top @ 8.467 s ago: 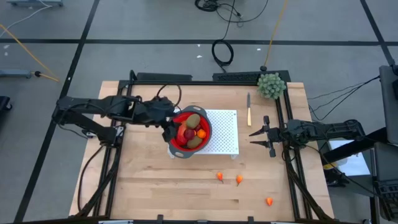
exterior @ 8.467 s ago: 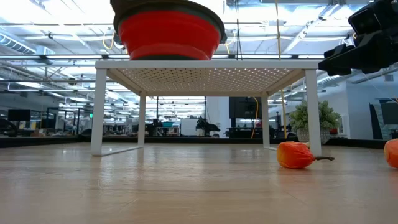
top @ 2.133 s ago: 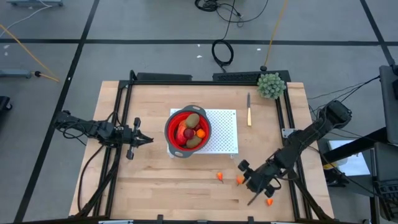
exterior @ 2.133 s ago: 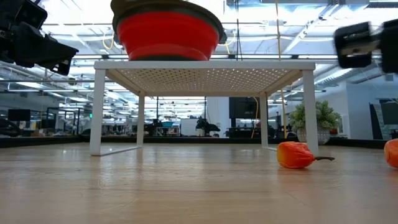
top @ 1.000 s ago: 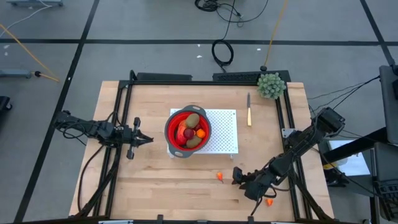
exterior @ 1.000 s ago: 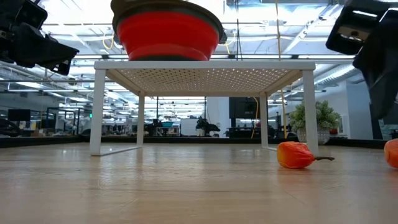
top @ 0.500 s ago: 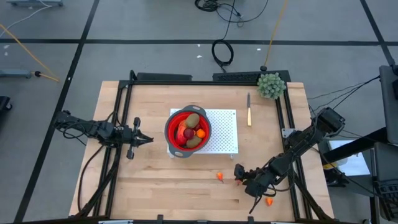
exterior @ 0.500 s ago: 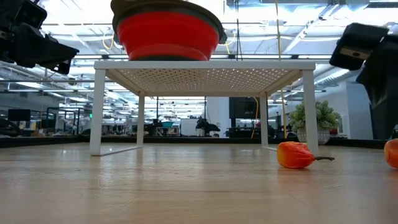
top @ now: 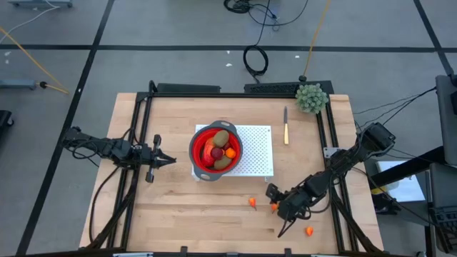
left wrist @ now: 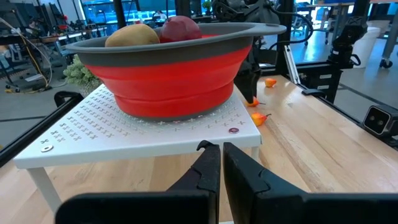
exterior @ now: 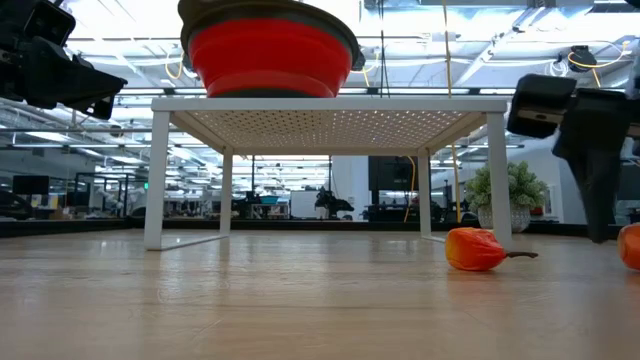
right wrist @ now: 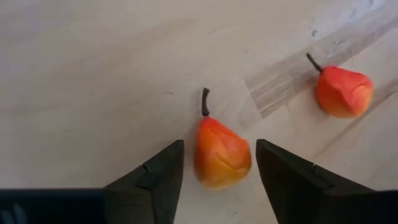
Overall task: Pick & Place Fruit
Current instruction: Put the middle peach into the strainer bowl on the shelf
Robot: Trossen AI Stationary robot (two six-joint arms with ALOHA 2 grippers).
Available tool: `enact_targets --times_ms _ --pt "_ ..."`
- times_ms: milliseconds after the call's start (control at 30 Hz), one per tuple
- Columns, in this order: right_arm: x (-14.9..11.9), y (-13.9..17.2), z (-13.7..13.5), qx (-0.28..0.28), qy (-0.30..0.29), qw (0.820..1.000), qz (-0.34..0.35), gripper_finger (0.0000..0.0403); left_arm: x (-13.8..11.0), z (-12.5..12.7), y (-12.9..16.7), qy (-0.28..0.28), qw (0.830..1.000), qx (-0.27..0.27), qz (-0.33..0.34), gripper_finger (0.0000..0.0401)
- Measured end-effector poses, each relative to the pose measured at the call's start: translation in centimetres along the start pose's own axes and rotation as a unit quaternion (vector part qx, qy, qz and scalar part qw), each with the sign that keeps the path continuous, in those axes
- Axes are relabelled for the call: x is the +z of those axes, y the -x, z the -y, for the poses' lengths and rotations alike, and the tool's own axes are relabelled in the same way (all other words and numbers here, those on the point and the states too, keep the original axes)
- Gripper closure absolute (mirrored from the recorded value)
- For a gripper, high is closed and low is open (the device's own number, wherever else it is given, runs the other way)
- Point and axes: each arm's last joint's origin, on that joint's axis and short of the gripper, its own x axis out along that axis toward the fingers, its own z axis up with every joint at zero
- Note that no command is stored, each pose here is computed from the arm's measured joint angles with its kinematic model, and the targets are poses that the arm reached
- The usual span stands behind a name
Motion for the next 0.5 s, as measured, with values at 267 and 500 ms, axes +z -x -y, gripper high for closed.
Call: enact_targets --times_ms 267,500 --pt "-0.07 0.0 -0.05 0.002 -0.023 1.0 -0.004 0.0276 0.0 0.0 0.0 -0.003 1.0 0.0 0.0 0.038" --pt "0.18 0.07 0.03 -0.004 -0.025 1.0 0.008 0.0295 0.0 0.0 0.0 -0.003 1.0 0.0 0.0 0.038"
